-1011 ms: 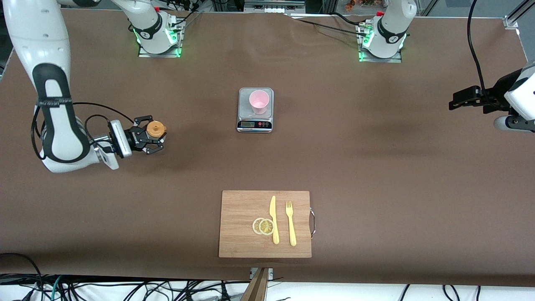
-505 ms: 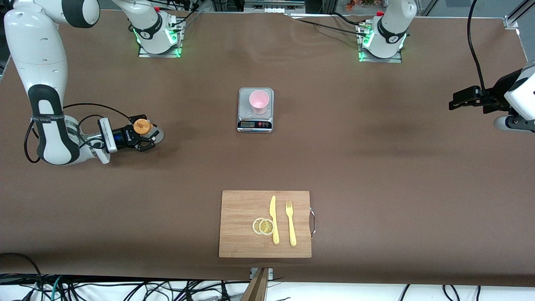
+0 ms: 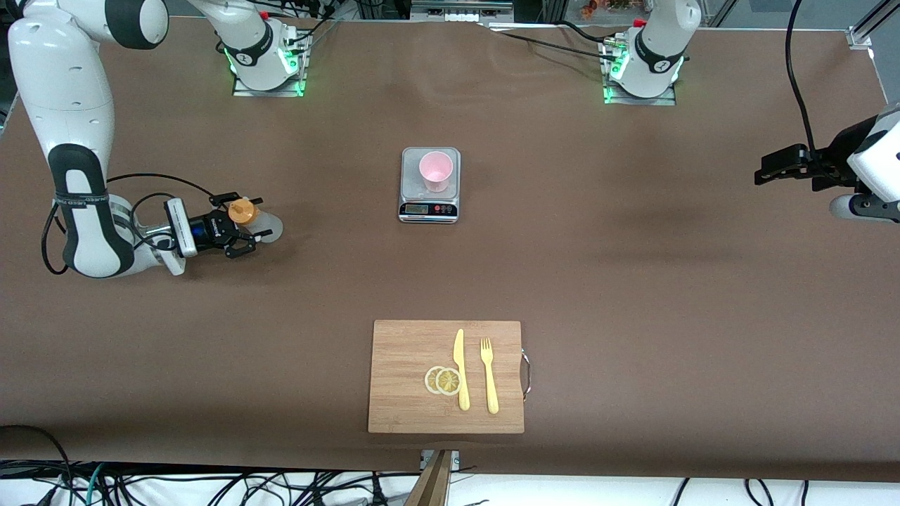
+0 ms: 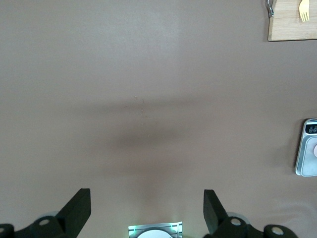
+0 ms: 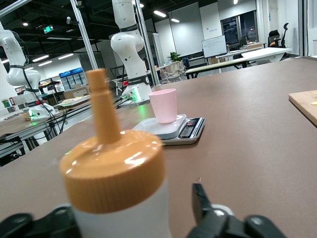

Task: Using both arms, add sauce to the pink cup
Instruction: 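Set the bottle down, open the right gripper and withdraw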

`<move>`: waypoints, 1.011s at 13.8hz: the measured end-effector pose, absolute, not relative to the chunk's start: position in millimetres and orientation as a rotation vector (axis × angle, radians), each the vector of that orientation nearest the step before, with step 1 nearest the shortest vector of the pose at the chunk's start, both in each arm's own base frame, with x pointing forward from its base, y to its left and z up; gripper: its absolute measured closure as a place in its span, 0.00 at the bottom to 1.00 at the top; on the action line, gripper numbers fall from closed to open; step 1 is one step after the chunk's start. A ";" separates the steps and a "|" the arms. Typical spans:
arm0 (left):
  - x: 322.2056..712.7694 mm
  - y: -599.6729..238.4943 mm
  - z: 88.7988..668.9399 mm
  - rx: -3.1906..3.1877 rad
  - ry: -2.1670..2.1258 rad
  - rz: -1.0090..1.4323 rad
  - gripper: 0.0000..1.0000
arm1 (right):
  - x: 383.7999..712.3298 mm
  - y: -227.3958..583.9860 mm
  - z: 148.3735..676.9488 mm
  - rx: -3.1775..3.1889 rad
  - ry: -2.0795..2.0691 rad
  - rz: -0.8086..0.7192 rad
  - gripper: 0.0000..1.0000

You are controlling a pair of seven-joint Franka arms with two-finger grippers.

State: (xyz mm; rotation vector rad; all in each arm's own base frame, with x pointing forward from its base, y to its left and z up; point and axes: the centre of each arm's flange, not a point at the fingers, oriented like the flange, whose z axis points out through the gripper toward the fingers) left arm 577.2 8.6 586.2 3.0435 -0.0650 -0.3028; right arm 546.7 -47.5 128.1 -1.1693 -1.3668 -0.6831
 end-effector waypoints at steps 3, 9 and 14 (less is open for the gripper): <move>577.2 8.5 586.2 3.043 -0.065 -0.303 0.00 | 552.1 -59.9 138.6 -1.162 -1.402 -0.641 0.00; 577.2 8.4 586.2 3.043 -0.065 -0.302 0.00 | 542.0 -122.3 156.6 -1.224 -1.452 -0.460 0.01; 577.2 8.4 586.3 3.044 -0.065 -0.302 0.00 | 568.6 -156.5 220.0 -1.514 -1.566 -0.163 0.00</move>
